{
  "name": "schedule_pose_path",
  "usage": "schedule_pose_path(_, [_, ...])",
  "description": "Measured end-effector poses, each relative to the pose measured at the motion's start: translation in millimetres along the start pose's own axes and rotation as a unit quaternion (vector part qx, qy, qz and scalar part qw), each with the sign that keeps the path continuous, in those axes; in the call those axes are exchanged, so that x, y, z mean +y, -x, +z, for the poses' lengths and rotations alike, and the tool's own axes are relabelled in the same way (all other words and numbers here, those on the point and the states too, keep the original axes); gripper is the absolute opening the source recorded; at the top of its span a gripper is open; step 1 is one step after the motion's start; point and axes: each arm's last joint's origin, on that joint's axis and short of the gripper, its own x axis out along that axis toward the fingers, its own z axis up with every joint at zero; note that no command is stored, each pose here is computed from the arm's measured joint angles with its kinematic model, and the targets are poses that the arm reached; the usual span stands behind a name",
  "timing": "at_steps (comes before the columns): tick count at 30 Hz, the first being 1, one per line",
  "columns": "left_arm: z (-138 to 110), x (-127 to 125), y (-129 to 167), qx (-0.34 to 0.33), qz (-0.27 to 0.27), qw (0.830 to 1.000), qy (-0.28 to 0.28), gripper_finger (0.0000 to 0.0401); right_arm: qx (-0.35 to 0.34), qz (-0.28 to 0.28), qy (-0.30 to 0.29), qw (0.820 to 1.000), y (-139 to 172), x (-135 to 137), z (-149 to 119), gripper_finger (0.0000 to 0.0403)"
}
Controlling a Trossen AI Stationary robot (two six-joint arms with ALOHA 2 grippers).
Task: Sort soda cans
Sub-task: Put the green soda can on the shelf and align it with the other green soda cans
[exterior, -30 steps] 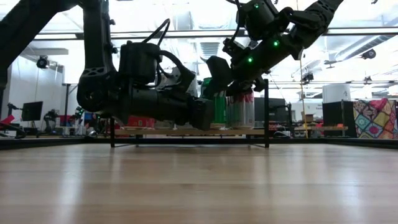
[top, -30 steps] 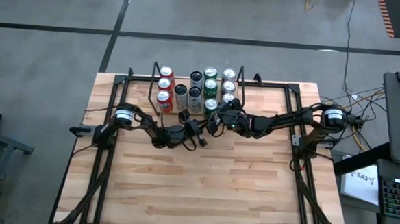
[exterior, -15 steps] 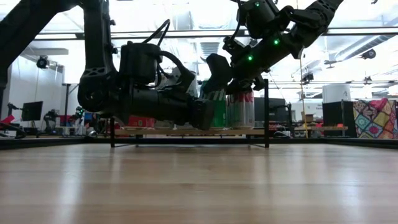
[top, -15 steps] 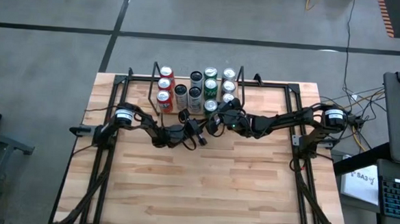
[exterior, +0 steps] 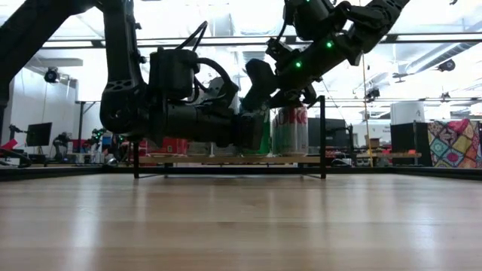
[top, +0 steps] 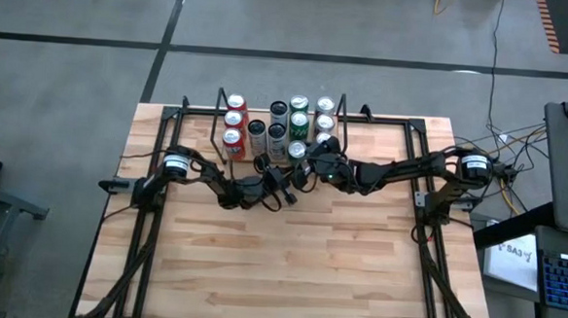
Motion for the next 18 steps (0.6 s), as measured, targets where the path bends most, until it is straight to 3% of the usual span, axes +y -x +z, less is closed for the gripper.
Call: schedule_pose_path(18, [-0.7,0.2,0.3,0.002,0.001,1.0,-0.001,0.0,0.055,-0.056,0.043,0.996,-0.2,2.6,24.3,0.0325])
